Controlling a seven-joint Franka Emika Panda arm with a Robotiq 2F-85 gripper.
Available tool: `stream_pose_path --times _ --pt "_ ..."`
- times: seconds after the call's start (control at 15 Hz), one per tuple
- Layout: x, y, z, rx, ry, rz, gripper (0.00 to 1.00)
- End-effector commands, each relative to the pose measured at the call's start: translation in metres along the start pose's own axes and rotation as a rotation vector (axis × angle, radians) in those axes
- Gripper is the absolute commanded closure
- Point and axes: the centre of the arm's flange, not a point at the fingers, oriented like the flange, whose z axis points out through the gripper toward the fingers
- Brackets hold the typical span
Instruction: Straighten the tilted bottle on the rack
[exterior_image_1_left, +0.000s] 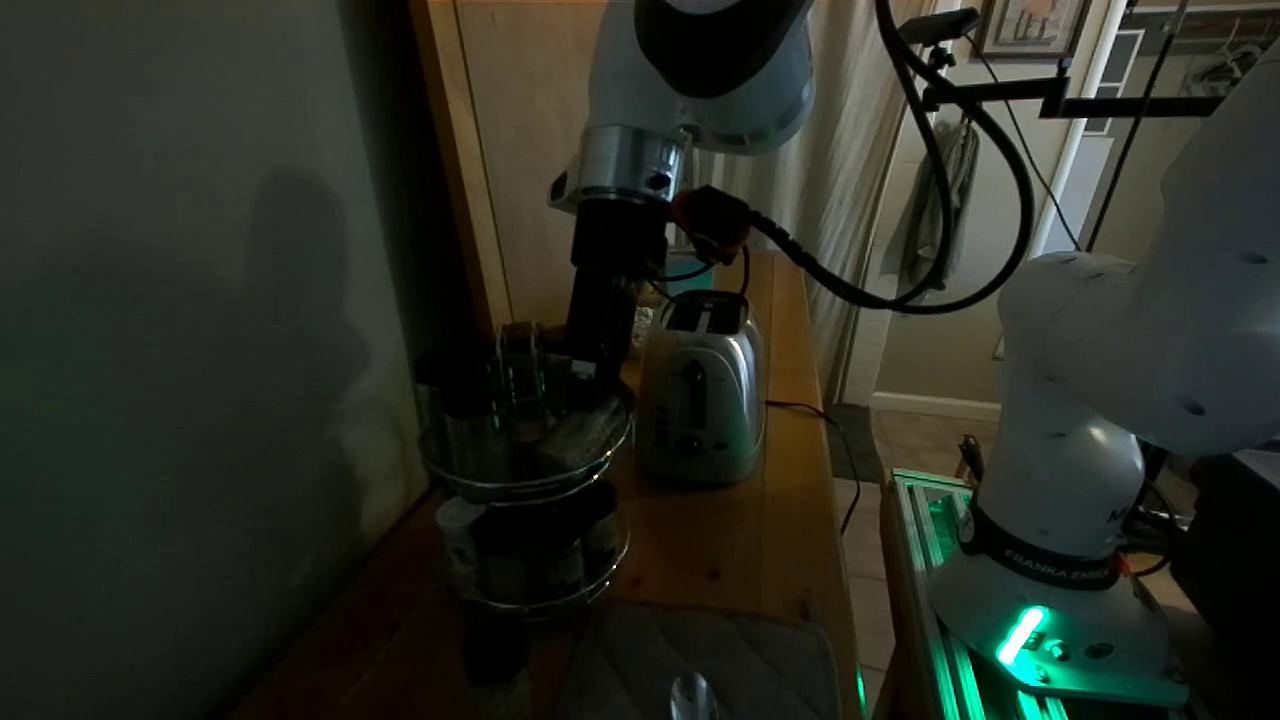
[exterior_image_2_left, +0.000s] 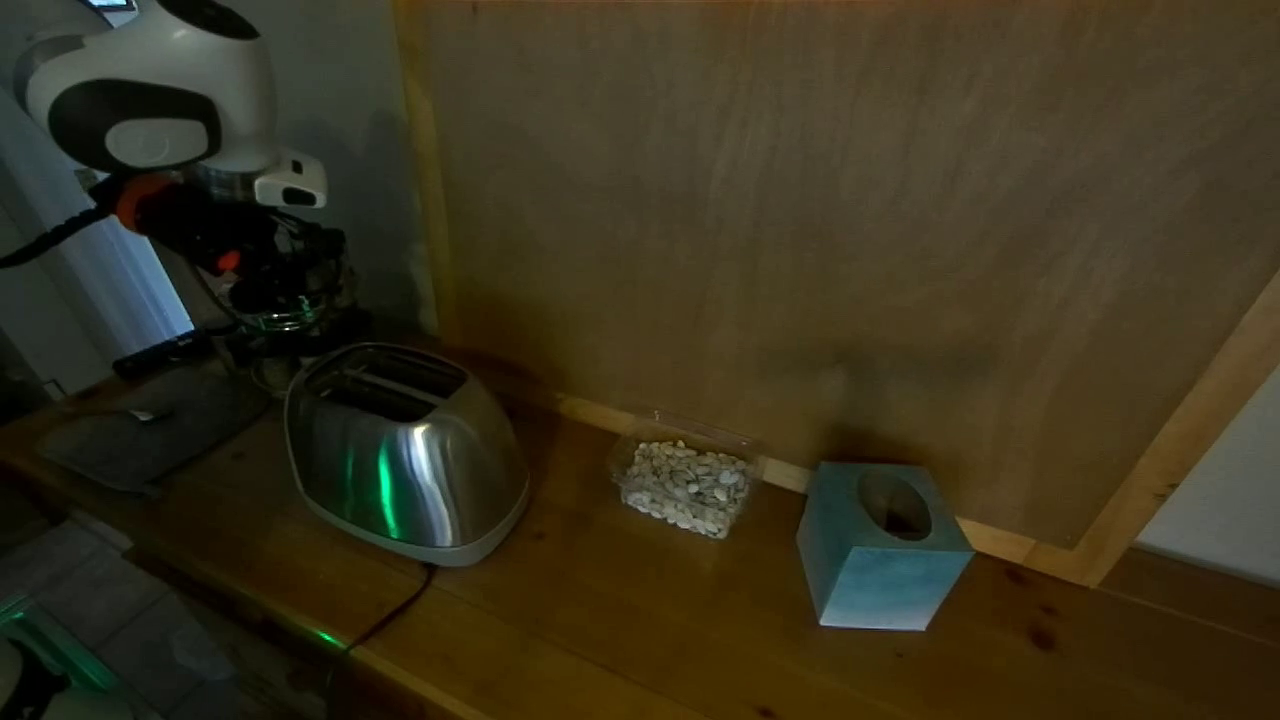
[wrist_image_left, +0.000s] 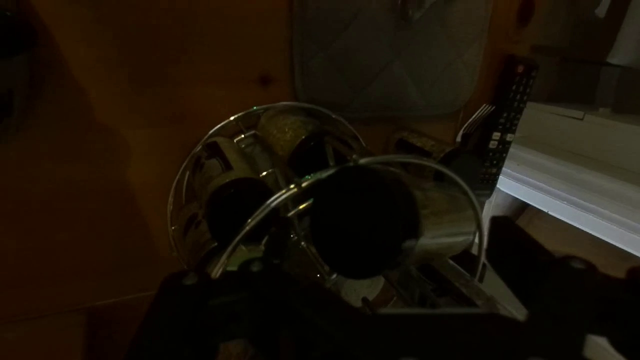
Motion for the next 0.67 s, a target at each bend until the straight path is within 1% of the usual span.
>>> stream_pose_path --times 0.0,0.13,0.33,0.4,0.53,0.6 --pt "-0.0053 -0.0036 -0.0025 -0.028 -0.036 -0.008 0.0" --pt "-0.006 -0.0039 -0.0015 -0.027 -0.046 -0.01 0.26" --pt "-0.0057 -0.0042 -0.0015 -0.02 -0.053 -0.006 0.5" --pt "-0.0047 -0.0048 -0.0029 -0.017 -0.052 -0.005 0.55" --pt "-0.0032 -0.0056 -0.0055 -0.007 -0.047 0.002 0.58" --pt "-0.0026 -0.0058 -0.0073 -0.003 -0.042 0.005 0.59"
